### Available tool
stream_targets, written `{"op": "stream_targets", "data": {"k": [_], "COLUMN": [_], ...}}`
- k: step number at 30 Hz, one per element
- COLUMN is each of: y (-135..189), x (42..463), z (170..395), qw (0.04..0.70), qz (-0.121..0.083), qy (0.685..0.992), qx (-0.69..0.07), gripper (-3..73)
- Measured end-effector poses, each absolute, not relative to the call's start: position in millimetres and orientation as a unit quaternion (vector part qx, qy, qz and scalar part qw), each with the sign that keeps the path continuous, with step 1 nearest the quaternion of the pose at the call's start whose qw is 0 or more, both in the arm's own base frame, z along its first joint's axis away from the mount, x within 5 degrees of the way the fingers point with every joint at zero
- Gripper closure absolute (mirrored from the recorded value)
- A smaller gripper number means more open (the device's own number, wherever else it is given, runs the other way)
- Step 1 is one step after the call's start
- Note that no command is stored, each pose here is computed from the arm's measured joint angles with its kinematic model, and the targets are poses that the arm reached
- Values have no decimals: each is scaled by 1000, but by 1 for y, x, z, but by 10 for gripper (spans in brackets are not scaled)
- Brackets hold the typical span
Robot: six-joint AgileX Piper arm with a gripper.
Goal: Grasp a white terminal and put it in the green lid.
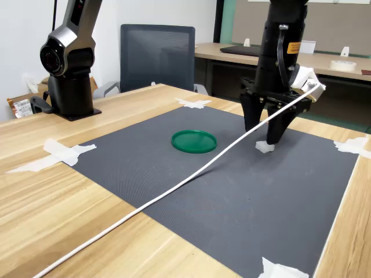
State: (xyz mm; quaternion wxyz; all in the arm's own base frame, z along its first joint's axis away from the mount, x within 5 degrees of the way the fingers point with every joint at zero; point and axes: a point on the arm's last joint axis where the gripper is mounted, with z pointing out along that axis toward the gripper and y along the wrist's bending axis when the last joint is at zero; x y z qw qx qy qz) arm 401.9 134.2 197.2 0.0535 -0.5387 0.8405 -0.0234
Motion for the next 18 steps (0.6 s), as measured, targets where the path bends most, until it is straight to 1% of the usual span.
{"op": "stream_targets", "data": {"k": [11,18], "y": [136,136], "x": [407,409], "z": [192,179], "qw": [71,56], "qz": [-28,-28], "qy": [841,841], "qx": [-536,-537], "gripper": [131,132]}}
